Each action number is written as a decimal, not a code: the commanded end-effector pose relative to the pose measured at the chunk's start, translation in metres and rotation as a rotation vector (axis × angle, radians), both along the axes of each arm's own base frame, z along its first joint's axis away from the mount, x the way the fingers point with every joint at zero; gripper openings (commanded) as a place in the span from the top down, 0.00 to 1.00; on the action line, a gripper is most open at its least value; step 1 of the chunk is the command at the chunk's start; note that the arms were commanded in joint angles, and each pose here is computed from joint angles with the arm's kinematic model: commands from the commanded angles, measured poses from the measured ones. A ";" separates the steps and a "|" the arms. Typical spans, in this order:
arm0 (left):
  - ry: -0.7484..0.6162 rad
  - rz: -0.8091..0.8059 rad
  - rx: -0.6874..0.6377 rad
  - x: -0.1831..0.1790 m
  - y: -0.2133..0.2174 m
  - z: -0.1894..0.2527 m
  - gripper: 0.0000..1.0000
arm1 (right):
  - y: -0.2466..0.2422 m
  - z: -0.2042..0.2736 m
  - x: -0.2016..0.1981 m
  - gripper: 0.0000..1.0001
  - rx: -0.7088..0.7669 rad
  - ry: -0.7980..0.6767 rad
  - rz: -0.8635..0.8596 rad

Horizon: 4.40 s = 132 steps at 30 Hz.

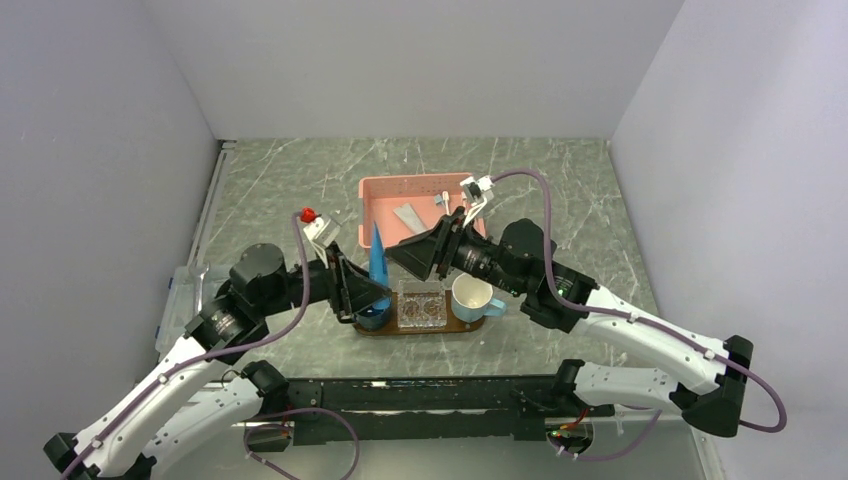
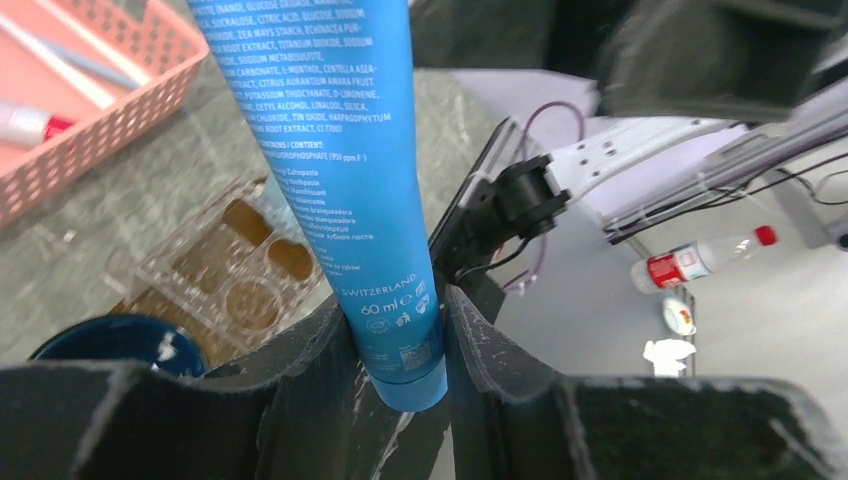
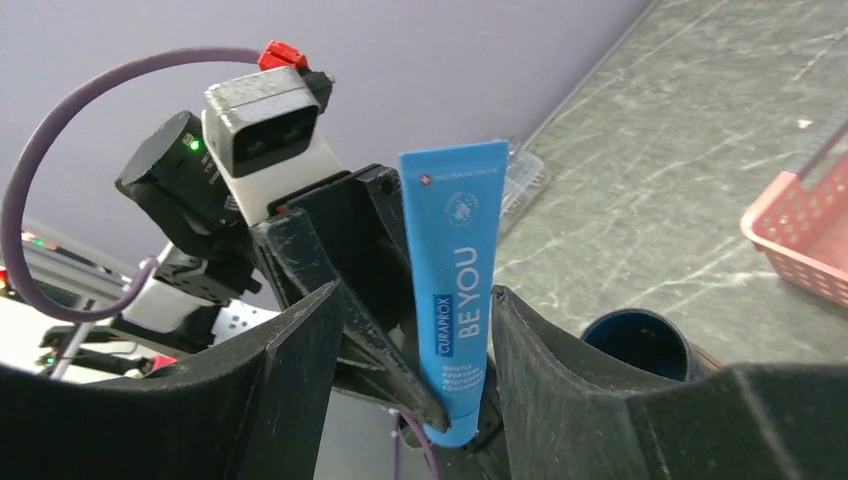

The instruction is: Prepare toiletry sets of a toothbrush and toothpaste on the tray

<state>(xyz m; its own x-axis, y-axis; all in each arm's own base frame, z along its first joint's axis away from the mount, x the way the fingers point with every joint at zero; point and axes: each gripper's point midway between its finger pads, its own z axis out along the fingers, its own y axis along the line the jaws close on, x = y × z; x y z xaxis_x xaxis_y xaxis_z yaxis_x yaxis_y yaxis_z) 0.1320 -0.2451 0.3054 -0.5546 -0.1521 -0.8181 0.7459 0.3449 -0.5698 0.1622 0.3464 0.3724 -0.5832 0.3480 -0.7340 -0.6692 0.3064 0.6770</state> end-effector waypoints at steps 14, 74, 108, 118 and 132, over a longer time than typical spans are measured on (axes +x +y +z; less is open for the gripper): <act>-0.004 -0.011 0.479 -0.013 0.036 -0.063 0.97 | -0.023 -0.024 0.021 0.37 -0.391 -0.039 -0.107; -0.293 -0.016 0.987 -0.039 0.019 -0.079 1.00 | 0.003 -0.112 -0.036 0.65 -0.440 0.418 0.379; -0.338 -0.012 0.646 -0.048 0.016 -0.052 0.07 | -0.036 -0.068 -0.019 1.00 -0.488 0.219 0.232; -0.314 0.074 0.630 -0.033 0.022 -0.056 0.01 | -0.061 -0.047 0.002 1.00 -0.606 0.064 0.104; -0.125 0.300 0.632 0.024 0.060 -0.055 0.01 | -0.069 -0.049 0.034 1.00 -0.833 -0.134 -0.026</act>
<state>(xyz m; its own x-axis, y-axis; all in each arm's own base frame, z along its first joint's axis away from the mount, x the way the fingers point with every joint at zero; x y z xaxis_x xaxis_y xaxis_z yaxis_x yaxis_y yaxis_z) 0.1437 -0.1920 0.2363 -0.4185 0.3303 -0.8460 0.6631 0.7477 -0.0362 0.1848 0.2781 0.3026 -0.5760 -0.3053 -0.7583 -0.6915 0.6766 0.2529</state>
